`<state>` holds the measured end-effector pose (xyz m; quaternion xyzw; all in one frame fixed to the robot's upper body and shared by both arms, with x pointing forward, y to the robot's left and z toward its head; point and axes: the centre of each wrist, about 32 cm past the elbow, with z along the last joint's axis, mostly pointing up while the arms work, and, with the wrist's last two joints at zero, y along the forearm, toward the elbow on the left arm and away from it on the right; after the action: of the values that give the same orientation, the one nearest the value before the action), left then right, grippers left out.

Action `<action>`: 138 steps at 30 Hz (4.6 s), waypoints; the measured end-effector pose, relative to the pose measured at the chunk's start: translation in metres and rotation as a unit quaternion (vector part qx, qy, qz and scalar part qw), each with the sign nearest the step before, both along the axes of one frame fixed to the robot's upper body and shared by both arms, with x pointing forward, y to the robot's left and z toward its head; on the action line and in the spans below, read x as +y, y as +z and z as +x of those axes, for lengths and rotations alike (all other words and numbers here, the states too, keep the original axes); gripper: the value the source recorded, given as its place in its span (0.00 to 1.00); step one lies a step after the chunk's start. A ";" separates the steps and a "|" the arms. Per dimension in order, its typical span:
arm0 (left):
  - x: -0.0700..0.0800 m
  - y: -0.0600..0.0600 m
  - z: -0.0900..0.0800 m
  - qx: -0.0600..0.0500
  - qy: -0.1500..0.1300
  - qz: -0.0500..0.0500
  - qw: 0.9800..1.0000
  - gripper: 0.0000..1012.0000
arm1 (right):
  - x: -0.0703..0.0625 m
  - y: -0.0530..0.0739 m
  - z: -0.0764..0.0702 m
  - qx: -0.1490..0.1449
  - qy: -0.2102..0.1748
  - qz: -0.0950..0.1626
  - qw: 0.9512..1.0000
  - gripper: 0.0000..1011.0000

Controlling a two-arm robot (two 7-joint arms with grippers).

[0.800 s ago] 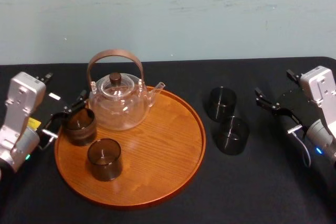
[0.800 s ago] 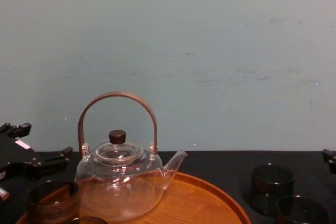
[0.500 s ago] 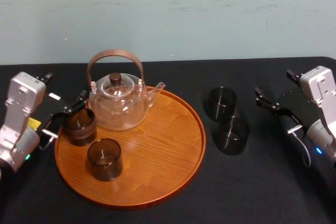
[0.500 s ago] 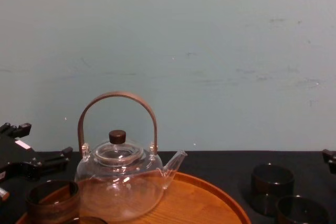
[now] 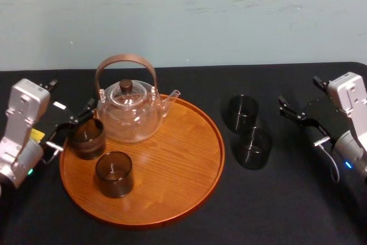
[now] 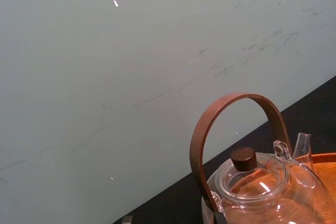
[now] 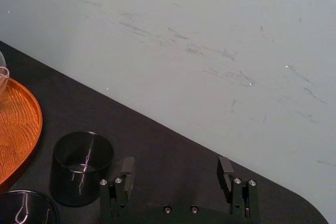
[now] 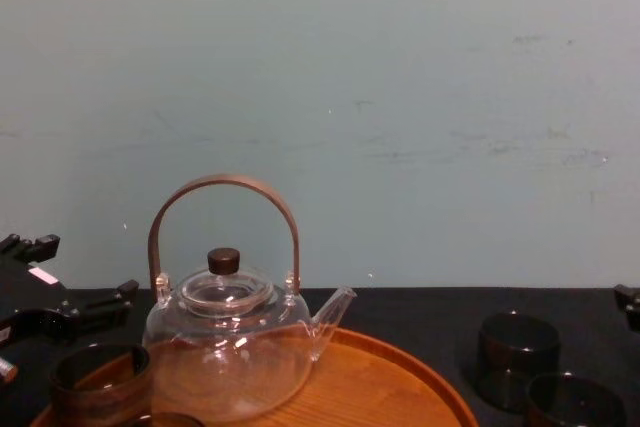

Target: Pick up the glass from the table and place it on the tray.

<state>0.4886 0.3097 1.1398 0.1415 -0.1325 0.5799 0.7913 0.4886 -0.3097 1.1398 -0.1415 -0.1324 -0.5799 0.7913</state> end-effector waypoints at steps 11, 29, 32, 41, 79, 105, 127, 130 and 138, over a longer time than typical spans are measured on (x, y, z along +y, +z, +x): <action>0.000 0.000 0.000 0.000 0.000 0.000 1.000 0.99 | 0.000 0.000 0.000 0.000 0.000 0.000 1.000 0.99; 0.000 0.000 0.000 0.000 0.000 0.000 1.000 0.99 | 0.000 0.000 0.000 0.000 0.000 0.000 1.000 0.99; 0.000 0.000 0.000 0.000 0.000 0.000 1.000 0.99 | -0.002 0.001 0.001 0.002 0.002 0.002 1.000 0.99; 0.000 0.000 0.000 0.000 0.000 0.000 1.000 0.99 | -0.005 0.009 -0.004 0.018 0.006 0.020 1.000 0.99; 0.000 0.000 0.000 0.000 0.000 0.000 1.000 0.99 | -0.041 0.041 -0.061 0.116 0.092 -0.010 0.989 0.99; 0.000 0.000 0.000 0.000 0.000 0.000 1.000 0.99 | -0.038 0.037 -0.067 0.161 0.193 -0.028 0.967 0.99; 0.000 0.000 0.000 0.000 0.000 0.000 1.000 0.99 | -0.021 0.029 -0.047 0.180 0.207 0.008 0.962 0.99; 0.000 0.000 0.000 0.000 0.000 0.000 1.000 0.99 | -0.019 0.027 -0.044 0.188 0.203 0.019 0.961 0.99; 0.000 0.000 0.000 0.000 0.000 0.000 1.000 0.99 | -0.018 0.025 -0.041 0.205 0.187 0.038 0.960 0.99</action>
<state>0.4886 0.3097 1.1398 0.1415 -0.1325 0.5799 0.7913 0.4474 -0.3280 1.1646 -0.2002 0.0305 -0.3844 0.9007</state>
